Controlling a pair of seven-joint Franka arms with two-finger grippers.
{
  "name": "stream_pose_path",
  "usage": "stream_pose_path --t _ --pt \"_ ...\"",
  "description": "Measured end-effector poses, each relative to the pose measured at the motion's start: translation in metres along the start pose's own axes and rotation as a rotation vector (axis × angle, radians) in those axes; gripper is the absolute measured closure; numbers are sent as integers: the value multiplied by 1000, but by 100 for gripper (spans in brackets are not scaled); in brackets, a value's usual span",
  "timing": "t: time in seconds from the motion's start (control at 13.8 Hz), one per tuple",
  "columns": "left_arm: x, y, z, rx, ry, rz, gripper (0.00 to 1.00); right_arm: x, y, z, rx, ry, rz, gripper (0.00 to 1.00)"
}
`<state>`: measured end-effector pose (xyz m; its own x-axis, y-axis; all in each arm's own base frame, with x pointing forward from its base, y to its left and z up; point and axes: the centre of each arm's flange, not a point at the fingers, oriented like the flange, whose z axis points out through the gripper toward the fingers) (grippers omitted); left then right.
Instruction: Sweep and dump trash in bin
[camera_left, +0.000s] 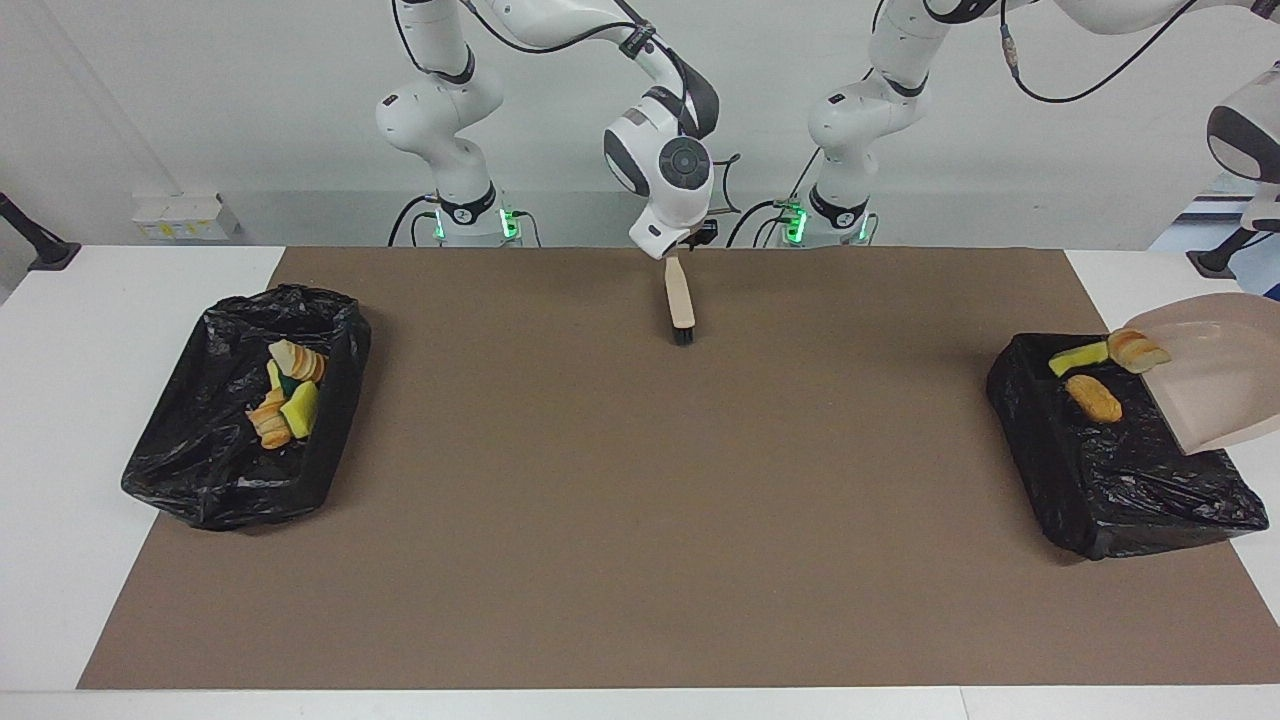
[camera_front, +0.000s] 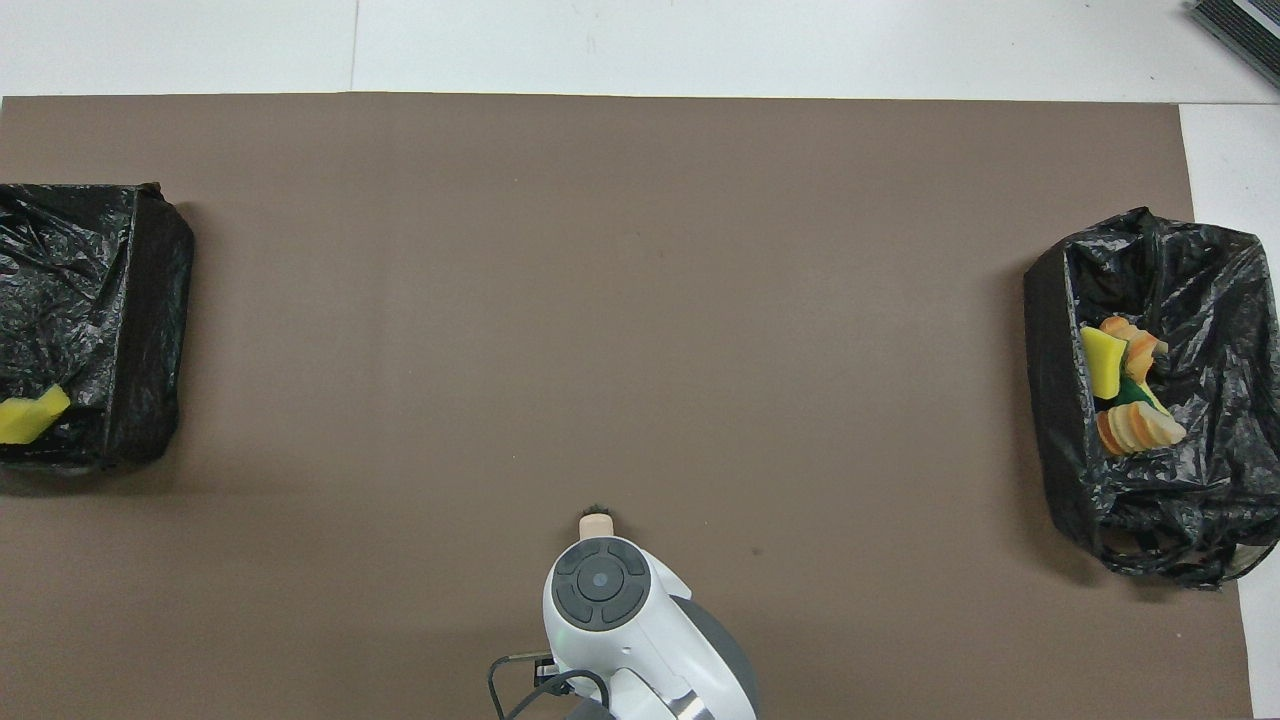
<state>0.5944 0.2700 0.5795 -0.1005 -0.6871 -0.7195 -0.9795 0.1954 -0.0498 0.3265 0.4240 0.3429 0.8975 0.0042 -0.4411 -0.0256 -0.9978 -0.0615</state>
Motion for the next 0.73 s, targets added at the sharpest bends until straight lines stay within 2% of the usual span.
stream_pose_path --t 0.15,0.29,0.51,0.73 --pt "4 -5 -7 -24 -62 49 67 28 15 -27 44 27 16 0" --pt "1 -9 -21 -42 -88 55 67 62 44 -59 71 74 -5 0" --pt "6 -18 -53 -60 -93 57 67 107 106 -127 81 131 -19 0" --pt "48 -28 -92 -152 -50 64 67 142 189 -192 92 190 -42 0"
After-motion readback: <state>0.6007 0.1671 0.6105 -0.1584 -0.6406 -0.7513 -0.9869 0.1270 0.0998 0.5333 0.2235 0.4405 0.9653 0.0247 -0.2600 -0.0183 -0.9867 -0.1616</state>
